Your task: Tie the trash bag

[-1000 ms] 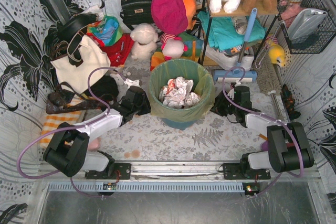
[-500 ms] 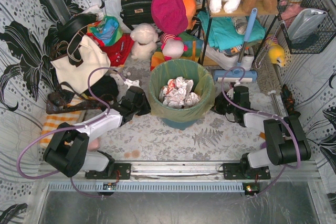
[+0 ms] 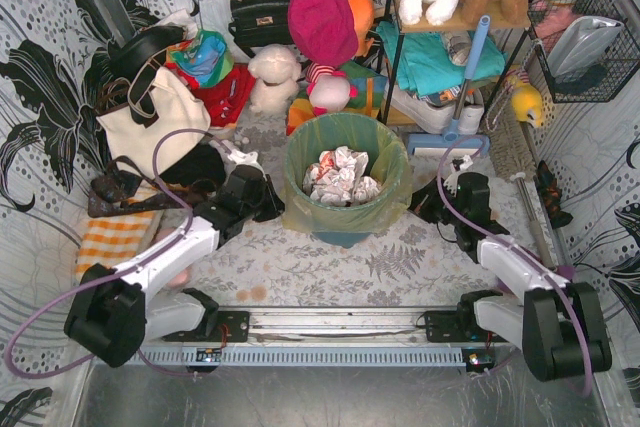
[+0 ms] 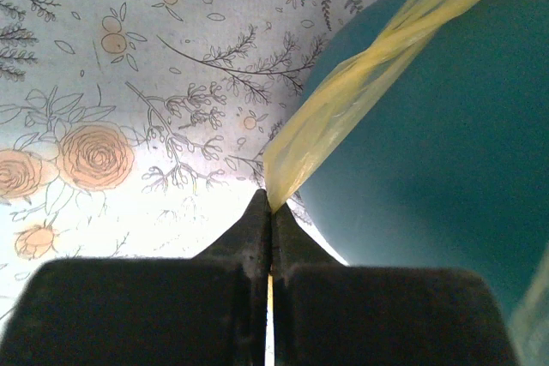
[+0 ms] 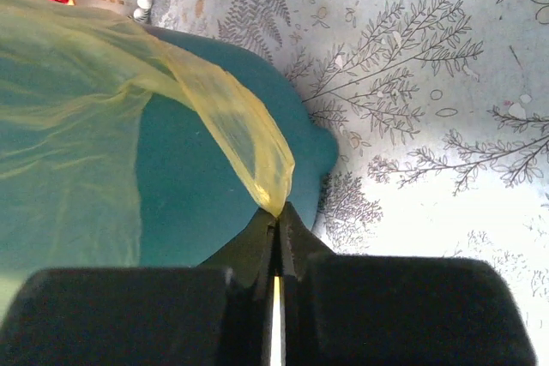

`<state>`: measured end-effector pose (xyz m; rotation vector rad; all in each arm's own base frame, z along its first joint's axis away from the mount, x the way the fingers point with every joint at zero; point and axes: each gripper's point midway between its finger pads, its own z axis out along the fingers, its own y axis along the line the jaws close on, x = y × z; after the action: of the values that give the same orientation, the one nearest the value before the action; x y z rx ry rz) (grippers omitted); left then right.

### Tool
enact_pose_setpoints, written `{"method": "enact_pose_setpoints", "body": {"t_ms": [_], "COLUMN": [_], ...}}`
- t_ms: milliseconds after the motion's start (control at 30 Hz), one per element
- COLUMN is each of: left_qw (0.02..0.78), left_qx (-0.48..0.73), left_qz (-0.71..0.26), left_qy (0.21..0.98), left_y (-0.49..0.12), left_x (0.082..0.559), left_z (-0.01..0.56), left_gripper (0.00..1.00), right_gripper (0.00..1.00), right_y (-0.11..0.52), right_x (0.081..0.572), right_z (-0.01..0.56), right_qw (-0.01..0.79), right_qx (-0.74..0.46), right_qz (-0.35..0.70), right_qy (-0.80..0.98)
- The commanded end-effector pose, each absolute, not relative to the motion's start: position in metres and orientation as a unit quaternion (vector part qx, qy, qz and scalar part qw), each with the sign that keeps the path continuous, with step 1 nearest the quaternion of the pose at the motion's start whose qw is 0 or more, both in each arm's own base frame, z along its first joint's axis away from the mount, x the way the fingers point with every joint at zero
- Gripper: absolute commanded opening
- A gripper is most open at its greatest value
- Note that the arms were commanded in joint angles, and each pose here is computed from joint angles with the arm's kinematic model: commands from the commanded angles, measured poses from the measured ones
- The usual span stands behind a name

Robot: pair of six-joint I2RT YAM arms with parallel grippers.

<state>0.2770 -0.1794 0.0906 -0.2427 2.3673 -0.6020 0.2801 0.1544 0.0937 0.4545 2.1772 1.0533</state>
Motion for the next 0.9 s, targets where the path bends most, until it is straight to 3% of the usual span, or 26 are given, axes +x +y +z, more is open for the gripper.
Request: {"method": "enact_pose_setpoints", "body": {"t_ms": [0,467,867], "left_qw": [0.353,0.408,0.439], "left_qx": [-0.098,-0.094,-0.087], "left_qz": [-0.227,-0.263,-0.285], "left_qy": [0.902,0.869,0.847], "left_y": [-0.17,-0.165,-0.168], "left_x": [0.271,0.263,0.266], "left_z": [0.112,0.189,0.239], "left_gripper": [0.0,0.0,0.0], "right_gripper": [0.0,0.0,0.0], "right_y": [0.144,0.135,0.146], "right_x": [0.27,0.257,0.263], "right_z": [0.102,0.201,0.249], "right_qw": [0.343,0.416,0.429], "right_qx": [0.18,0.174,0.148], "right_qz": [0.381,0.393,0.429], "right_qy": [0.84,0.801,0.781]}}
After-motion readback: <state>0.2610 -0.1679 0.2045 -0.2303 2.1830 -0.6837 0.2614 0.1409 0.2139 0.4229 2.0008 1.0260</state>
